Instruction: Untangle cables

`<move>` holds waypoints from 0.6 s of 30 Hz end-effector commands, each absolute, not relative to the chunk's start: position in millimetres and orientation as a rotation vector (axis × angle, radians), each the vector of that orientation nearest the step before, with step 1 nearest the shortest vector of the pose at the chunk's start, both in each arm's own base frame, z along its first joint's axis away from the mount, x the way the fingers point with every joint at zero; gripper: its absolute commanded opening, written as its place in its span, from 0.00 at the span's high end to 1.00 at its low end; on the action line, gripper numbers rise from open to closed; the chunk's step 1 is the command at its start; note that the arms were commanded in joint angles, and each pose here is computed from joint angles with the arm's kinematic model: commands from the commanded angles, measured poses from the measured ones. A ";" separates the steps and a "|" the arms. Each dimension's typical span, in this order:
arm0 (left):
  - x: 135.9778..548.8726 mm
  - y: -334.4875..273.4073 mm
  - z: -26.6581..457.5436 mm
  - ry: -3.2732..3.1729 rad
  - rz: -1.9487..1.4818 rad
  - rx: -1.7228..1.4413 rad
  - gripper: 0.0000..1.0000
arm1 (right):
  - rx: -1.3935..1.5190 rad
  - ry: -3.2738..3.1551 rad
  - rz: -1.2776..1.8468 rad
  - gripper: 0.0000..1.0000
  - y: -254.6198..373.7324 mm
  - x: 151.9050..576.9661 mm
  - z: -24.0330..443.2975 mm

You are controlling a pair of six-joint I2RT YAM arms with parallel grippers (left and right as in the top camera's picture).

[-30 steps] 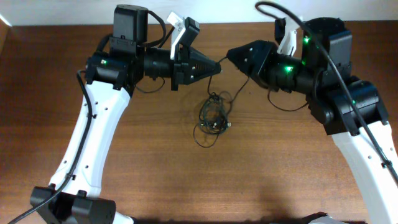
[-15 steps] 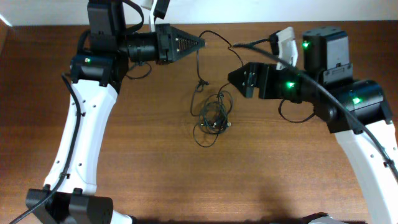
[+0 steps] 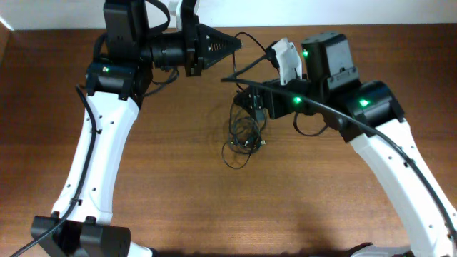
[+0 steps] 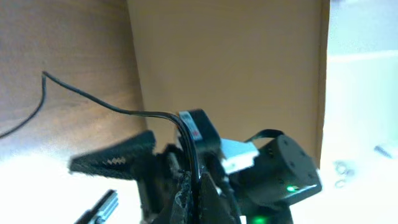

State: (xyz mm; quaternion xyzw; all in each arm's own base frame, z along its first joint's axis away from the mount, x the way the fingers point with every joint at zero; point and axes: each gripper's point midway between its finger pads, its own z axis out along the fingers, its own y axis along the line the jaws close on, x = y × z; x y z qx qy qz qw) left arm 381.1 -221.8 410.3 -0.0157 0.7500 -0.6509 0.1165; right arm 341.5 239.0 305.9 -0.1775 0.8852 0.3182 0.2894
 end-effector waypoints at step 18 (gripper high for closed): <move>386.5 -215.0 418.7 2.185 -1.863 -0.181 1.00 | -0.235 2.446 0.878 0.88 236.1 348.6 298.7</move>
